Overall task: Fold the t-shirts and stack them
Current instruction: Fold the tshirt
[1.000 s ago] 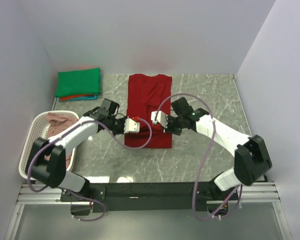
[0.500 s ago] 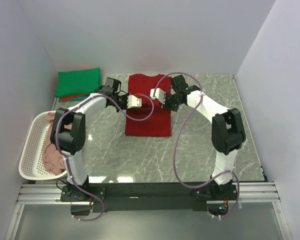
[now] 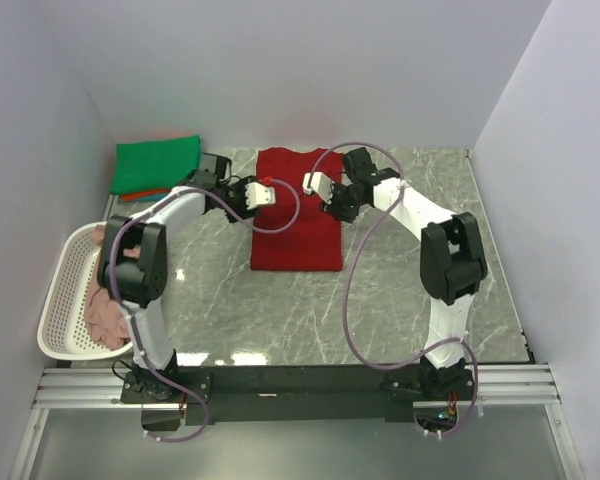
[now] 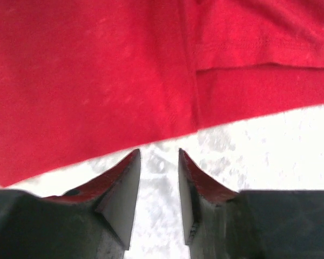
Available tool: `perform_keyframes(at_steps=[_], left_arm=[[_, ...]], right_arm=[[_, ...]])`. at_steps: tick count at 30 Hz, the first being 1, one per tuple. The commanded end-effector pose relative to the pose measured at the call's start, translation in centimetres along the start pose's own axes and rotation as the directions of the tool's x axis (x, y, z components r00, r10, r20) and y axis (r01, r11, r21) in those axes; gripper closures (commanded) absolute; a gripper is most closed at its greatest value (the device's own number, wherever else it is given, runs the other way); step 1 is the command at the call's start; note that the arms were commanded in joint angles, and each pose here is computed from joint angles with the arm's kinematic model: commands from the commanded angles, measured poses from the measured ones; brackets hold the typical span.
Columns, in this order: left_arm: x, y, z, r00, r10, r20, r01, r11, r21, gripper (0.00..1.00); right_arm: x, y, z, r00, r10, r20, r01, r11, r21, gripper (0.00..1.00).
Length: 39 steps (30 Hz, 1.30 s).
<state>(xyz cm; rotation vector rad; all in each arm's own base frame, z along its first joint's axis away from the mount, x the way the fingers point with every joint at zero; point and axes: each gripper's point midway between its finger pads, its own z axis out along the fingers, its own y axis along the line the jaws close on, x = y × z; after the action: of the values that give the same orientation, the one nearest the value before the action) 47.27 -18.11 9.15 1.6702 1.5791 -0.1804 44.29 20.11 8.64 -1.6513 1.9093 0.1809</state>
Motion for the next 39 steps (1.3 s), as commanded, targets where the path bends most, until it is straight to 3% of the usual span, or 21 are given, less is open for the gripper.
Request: perform_keyframes(at_steps=[1,6,10,15,26,32,36,37,39], left_arm=[[-2.8,-0.4,-4.9,0.996,-0.026,0.086,0.028,0.999,-0.022,0.40],[-1.8,-9.3,-6.3,0.992,-0.050,0.112,0.033,0.988,0.148,0.41],[-1.4,-13.0,-6.5,0.994,-0.011,0.110,-0.006,0.988,0.155,0.40],[-1.1,-14.2,-5.6,0.994,0.055,0.096,-0.068,0.988,0.138,0.38],[-1.5,-15.6,-3.0,0.994,0.060,0.096,-0.078,0.977,0.201,0.40],[0.0,-16.7,-1.9,0.997,0.063,0.048,-0.073,0.967,0.244,0.44],[0.5,-17.1,-1.6,0.998,0.064,0.030,-0.070,0.963,0.259,0.60],[0.4,-17.1,-1.6,0.998,0.062,0.032,-0.068,0.963,0.259,0.74],[0.1,-16.9,-1.8,0.998,0.045,0.033,-0.052,0.965,0.257,0.88]], right_arm=[[-2.1,0.8,-5.2,0.998,0.007,0.067,-0.009,0.999,0.032,0.61],[-0.9,8.6,-5.5,0.999,0.010,0.053,-0.004,0.994,-0.105,0.65],[-0.6,13.0,-3.6,0.996,-0.080,0.039,0.084,0.990,-0.112,0.64],[0.3,14.3,-1.2,0.988,-0.157,0.002,0.156,0.983,-0.094,0.63],[2.5,14.5,1.5,0.979,-0.197,-0.055,0.190,0.976,-0.102,0.63],[3.2,14.6,2.3,0.977,-0.198,-0.081,0.188,0.975,-0.117,0.71],[4.1,14.6,2.7,0.973,-0.200,-0.111,0.187,0.976,-0.115,0.90],[4.0,14.6,2.5,0.974,-0.198,-0.109,0.186,0.976,-0.111,0.94],[3.6,14.3,2.1,0.978,-0.184,-0.101,0.173,0.979,-0.106,1.00]])
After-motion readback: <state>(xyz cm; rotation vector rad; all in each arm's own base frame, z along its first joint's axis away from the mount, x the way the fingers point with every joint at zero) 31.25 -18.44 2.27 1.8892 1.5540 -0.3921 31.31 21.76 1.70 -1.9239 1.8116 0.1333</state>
